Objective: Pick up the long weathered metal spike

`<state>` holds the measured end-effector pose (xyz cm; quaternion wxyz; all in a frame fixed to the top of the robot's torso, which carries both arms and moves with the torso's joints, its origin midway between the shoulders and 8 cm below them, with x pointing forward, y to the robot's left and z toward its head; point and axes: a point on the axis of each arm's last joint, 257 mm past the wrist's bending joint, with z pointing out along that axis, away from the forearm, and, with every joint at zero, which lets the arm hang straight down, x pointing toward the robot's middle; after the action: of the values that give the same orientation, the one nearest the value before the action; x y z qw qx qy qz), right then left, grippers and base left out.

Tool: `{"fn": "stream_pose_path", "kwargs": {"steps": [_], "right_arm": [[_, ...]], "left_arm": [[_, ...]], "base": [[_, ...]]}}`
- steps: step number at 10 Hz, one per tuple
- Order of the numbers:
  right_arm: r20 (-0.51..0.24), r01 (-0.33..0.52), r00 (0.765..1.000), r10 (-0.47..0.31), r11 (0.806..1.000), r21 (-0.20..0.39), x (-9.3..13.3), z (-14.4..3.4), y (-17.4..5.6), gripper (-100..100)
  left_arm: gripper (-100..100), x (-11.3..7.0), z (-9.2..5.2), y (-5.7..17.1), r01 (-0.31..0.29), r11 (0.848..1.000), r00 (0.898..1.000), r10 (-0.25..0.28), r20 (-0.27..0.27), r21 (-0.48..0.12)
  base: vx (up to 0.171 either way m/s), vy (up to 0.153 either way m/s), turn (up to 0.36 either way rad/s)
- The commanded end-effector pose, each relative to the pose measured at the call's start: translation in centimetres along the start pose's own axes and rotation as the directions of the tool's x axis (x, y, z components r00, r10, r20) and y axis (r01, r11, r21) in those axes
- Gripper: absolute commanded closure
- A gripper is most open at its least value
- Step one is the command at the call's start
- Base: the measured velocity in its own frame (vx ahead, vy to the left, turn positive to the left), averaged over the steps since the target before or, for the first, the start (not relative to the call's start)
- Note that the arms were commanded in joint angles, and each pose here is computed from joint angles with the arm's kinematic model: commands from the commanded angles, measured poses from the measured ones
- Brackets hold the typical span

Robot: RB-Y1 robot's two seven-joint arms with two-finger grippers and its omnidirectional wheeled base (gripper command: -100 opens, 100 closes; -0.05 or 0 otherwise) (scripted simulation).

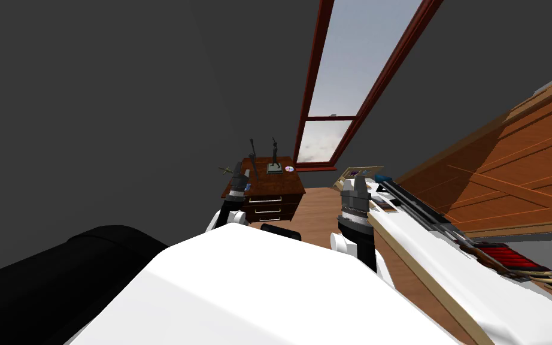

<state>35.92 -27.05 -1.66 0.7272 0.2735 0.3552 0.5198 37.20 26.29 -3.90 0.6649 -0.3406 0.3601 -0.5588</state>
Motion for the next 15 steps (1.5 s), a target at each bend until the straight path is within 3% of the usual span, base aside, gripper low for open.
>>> {"fn": "stream_pose_path", "kwargs": {"steps": [1, 3, 5, 7, 8, 9, 10, 13, 14, 15], "right_arm": [[0.0, 0.0, 1.0, 0.0, 1.0, 0.0, 0.0, 0.0, 0.0, 0], [0.0, 0.0, 1.0, 0.0, 1.0, 0.0, 0.0, 0.0, 0.0, 0], [0.0, 0.0, 1.0, 0.0, 1.0, 0.0, 0.0, 0.0, 0.0, 0], [0.0, 0.0, 1.0, 0.0, 1.0, 0.0, 0.0, 0.0, 0.0, 0], [0.0, 0.0, 1.0, 0.0, 1.0, 0.0, 0.0, 0.0, 0.0, 0], [0.0, 0.0, 1.0, 0.0, 1.0, 0.0, 0.0, 0.0, 0.0, 0], [0.0, 0.0, 1.0, 0.0, 1.0, 0.0, 0.0, 0.0, 0.0, 0], [0.0, 0.0, 1.0, 0.0, 1.0, 0.0, 0.0, 0.0, 0.0, 0], [0.0, 0.0, 1.0, 0.0, 1.0, 0.0, 0.0, 0.0, 0.0, 0], [0.0, 0.0, 1.0, 0.0, 1.0, 0.0, 0.0, 0.0, 0.0, 0]], "left_arm": [[-100, 0.2, 0.0, 0.5, -0.034, 0.999, 0.999, 0.034, -0.03, -0.01], [-100, 0.4, -0.1, 1.7, -0.097, 0.995, 0.993, 0.094, -0.074, -0.031], [-100, 0.4, -0.1, 3.3, -0.171, 0.984, 0.979, 0.164, -0.119, -0.057], [-100, 0.3, -0.2, 5.2, -0.25, 0.965, 0.958, 0.234, -0.163, -0.084], [-100, 0.0, -0.3, 6.5, -0.305, 0.947, 0.94, 0.282, -0.191, -0.101], [-100, -0.1, -0.4, 7.2, -0.334, 0.936, 0.929, 0.307, -0.206, -0.109], [-100, -0.6, -0.5, 8.6, -0.395, 0.91, 0.903, 0.359, -0.236, -0.124], [-100, -1.7, -0.7, 10.7, -0.494, 0.858, 0.851, 0.444, -0.281, -0.142], [-100, -2.7, -0.9, 12.1, -0.566, 0.811, 0.805, 0.505, -0.311, -0.15], [-100, -3.3, -1.0, 12.8, -0.603, 0.783, 0.779, 0.536, -0.326, -0.152]], "base": [[-0.007, -0.003, -0.025], [-0.022, -0.012, -0.034], [-0.041, -0.025, -0.057], [-0.053, -0.021, -0.052], [-0.06, -0.025, -0.063], [-0.058, -0.038, -0.059], [-0.048, -0.044, -0.063], [-0.025, -0.031, -0.041], [-0.002, -0.041, -0.064], [0.015, -0.045, -0.064]]}}
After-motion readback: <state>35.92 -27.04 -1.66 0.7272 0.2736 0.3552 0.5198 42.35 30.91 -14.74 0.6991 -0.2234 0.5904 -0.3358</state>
